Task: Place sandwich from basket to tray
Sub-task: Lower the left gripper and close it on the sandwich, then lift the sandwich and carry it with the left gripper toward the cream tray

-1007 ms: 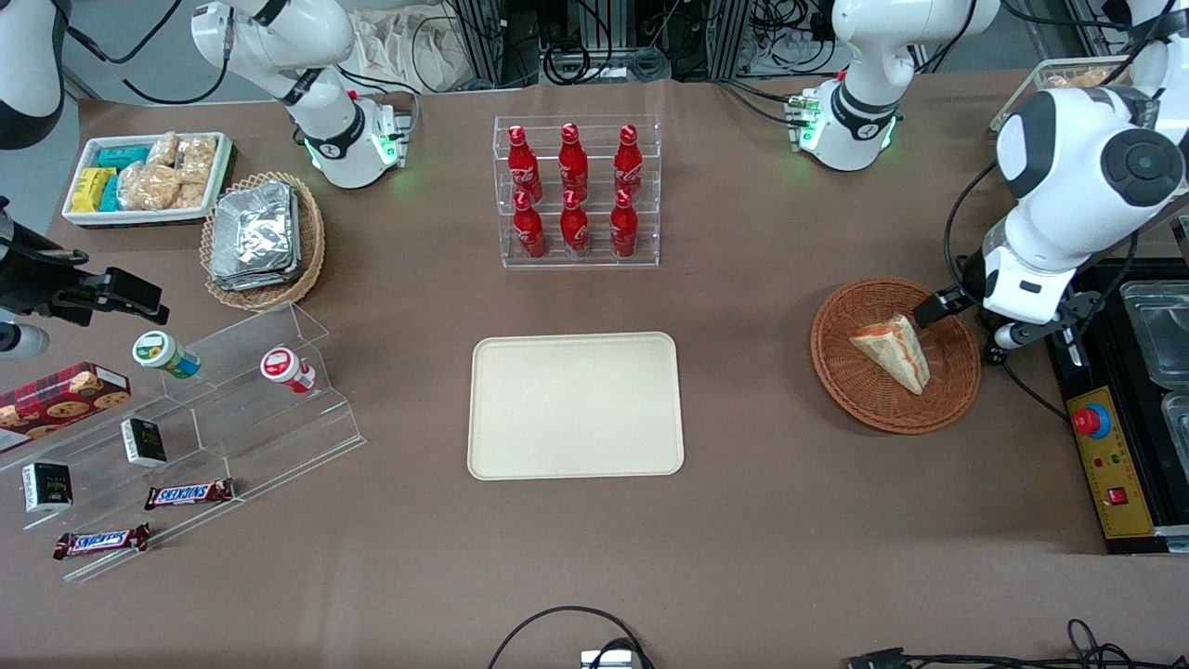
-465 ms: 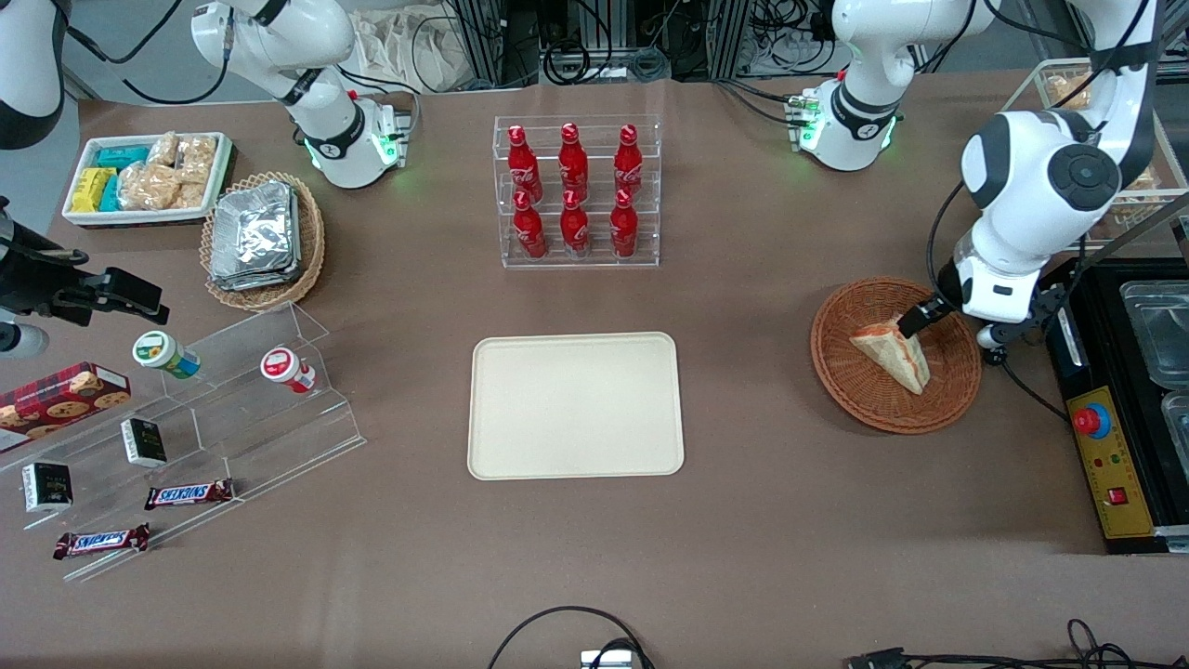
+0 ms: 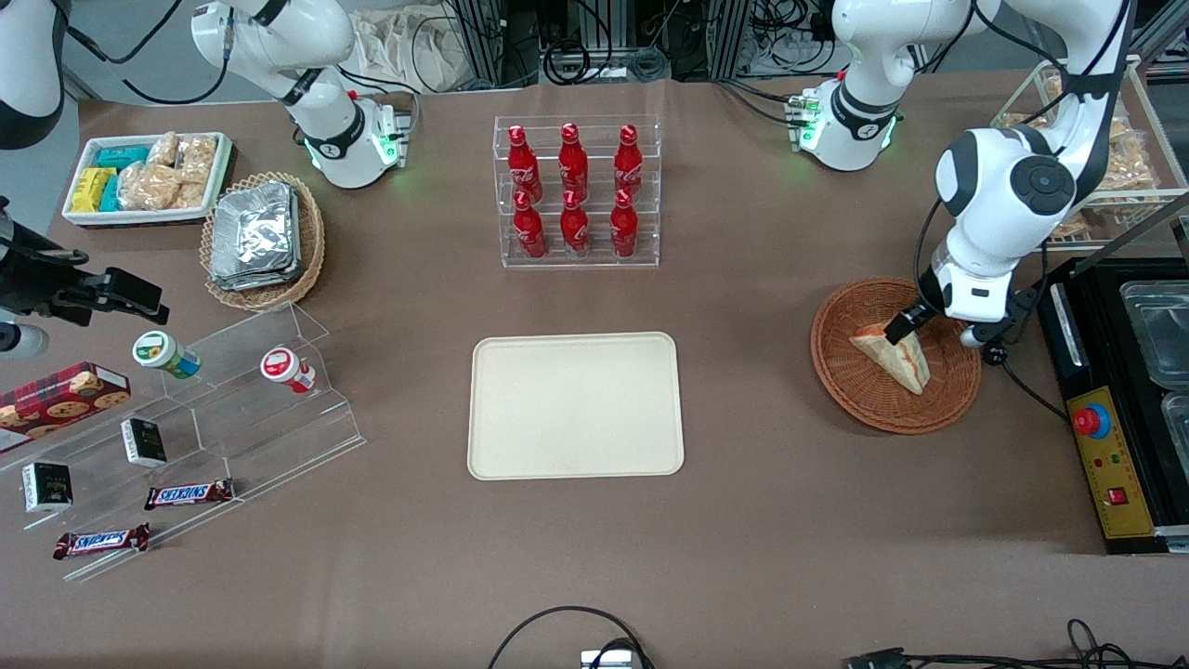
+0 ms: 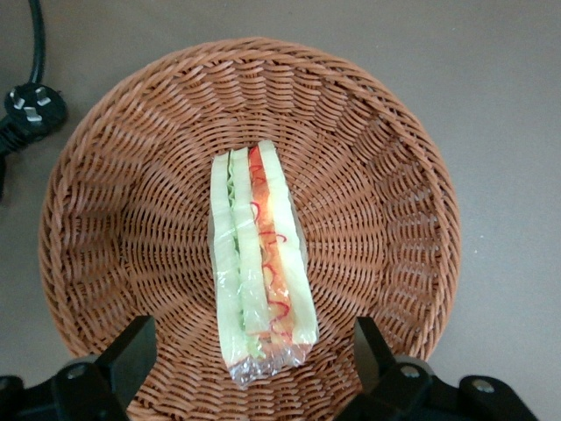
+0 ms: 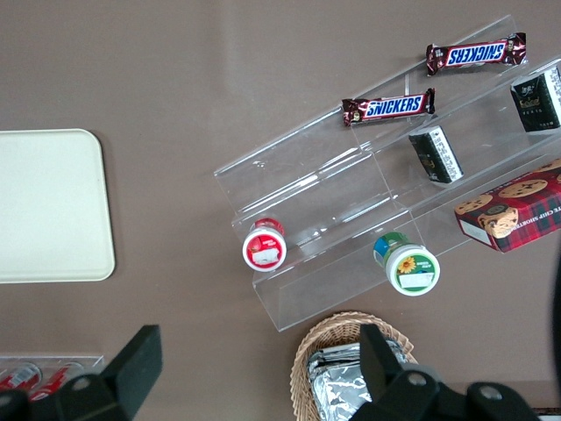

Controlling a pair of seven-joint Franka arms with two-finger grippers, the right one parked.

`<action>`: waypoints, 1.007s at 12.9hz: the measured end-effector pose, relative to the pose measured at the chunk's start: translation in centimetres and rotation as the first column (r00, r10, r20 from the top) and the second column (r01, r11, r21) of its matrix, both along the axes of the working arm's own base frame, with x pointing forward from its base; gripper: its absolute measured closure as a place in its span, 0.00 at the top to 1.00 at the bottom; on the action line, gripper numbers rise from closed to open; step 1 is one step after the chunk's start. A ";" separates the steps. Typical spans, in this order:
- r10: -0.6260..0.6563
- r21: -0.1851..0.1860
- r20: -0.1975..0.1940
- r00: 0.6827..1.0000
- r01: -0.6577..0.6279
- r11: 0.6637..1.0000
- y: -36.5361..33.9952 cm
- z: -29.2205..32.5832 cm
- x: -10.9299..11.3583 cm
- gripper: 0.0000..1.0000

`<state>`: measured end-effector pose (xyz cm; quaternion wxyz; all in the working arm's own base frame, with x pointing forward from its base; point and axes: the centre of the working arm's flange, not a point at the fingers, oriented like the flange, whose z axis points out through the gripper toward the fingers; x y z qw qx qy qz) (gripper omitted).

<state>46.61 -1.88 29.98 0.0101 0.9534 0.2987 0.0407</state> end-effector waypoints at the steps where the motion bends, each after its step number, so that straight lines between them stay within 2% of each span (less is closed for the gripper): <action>1: 0.006 -0.002 0.001 1.000 -0.006 1.000 0.0 -0.6 0.1 1.00; 7: 0.046 -0.017 0.018 0.999 -0.045 0.999 0.0 -4.5 0.3 1.00; 9: 0.069 -0.021 0.014 0.998 -0.069 0.997 0.1 -5.4 0.2 0.94; 13: 0.078 -0.022 0.015 0.997 -0.078 0.997 0.1 -5.7 0.0 0.46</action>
